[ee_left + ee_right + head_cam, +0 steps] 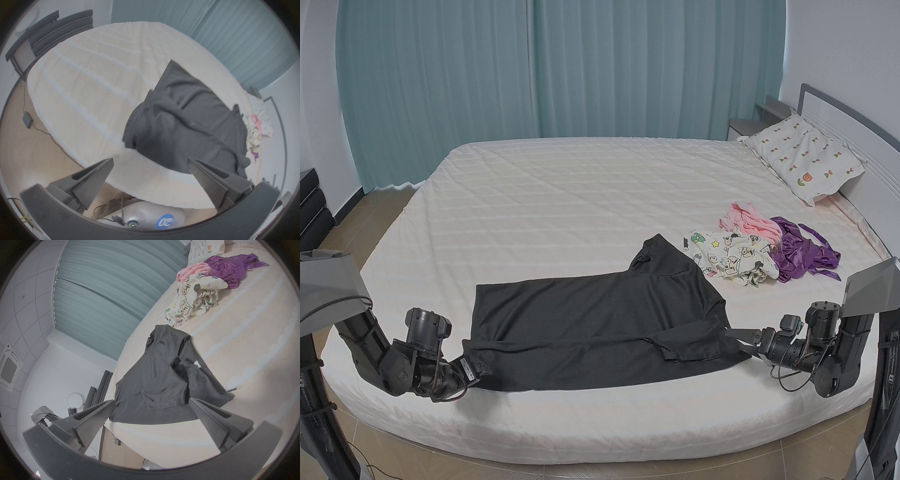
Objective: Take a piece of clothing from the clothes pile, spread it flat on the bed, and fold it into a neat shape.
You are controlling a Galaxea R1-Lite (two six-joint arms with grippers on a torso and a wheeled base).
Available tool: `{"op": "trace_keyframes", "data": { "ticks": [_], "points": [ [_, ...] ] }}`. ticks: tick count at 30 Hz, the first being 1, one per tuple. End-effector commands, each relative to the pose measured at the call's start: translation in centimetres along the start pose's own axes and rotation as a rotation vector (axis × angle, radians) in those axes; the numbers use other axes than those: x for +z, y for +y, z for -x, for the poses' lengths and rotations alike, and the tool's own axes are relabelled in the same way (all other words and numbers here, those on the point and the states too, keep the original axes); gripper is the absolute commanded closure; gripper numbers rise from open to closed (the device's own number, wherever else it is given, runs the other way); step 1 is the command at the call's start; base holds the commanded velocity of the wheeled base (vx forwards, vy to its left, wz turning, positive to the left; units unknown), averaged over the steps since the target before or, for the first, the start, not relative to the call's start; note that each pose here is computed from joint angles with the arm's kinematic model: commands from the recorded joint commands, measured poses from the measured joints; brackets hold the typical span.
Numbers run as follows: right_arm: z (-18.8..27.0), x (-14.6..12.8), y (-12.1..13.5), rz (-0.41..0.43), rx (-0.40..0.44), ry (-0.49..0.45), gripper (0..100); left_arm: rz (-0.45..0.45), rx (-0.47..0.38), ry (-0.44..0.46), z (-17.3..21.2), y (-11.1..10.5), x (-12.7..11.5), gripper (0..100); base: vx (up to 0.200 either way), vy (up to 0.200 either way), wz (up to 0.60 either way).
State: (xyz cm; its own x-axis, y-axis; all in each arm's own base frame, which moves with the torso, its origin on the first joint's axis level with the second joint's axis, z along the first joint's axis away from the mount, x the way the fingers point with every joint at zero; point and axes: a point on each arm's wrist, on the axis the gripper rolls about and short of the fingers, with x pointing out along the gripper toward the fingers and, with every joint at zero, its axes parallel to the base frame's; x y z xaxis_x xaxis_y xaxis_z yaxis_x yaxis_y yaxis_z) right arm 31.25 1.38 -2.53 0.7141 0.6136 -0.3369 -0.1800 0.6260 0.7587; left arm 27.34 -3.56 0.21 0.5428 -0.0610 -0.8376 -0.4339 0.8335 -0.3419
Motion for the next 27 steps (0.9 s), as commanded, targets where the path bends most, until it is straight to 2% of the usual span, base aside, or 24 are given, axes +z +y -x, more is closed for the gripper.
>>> {"op": "trace_keyframes", "data": {
  "ticks": [1,4,5,7,22,27],
  "points": [
    [0.0,0.0,0.1,0.003,0.003,0.001,0,0.064,-0.091,-0.091,2.6,-0.4,2.2,0,0.000,0.000,0.00],
    [0.0,0.0,0.1,0.003,0.003,0.001,0,0.083,-0.110,-0.087,2.6,-0.3,2.6,0,0.000,0.000,0.00],
    [-0.1,-0.1,0.1,0.005,0.004,0.002,0,0.106,-0.143,-0.070,2.6,-0.1,3.1,0,0.200,0.000,0.00],
    [-0.1,-0.1,0.1,0.004,0.003,0.003,0,0.125,-0.157,-0.058,2.6,-0.1,3.2,0,0.200,0.000,0.00],
    [-0.3,-0.2,0.2,0.006,0.006,0.008,0,0.141,-0.154,-0.048,1.8,-0.2,3.4,0,0.200,0.000,0.00],
    [-0.3,-0.3,0.2,0.006,0.006,0.010,0,0.186,-0.161,-0.050,1.5,-0.4,3.7,0,0.000,0.000,0.00]
  ]
}}
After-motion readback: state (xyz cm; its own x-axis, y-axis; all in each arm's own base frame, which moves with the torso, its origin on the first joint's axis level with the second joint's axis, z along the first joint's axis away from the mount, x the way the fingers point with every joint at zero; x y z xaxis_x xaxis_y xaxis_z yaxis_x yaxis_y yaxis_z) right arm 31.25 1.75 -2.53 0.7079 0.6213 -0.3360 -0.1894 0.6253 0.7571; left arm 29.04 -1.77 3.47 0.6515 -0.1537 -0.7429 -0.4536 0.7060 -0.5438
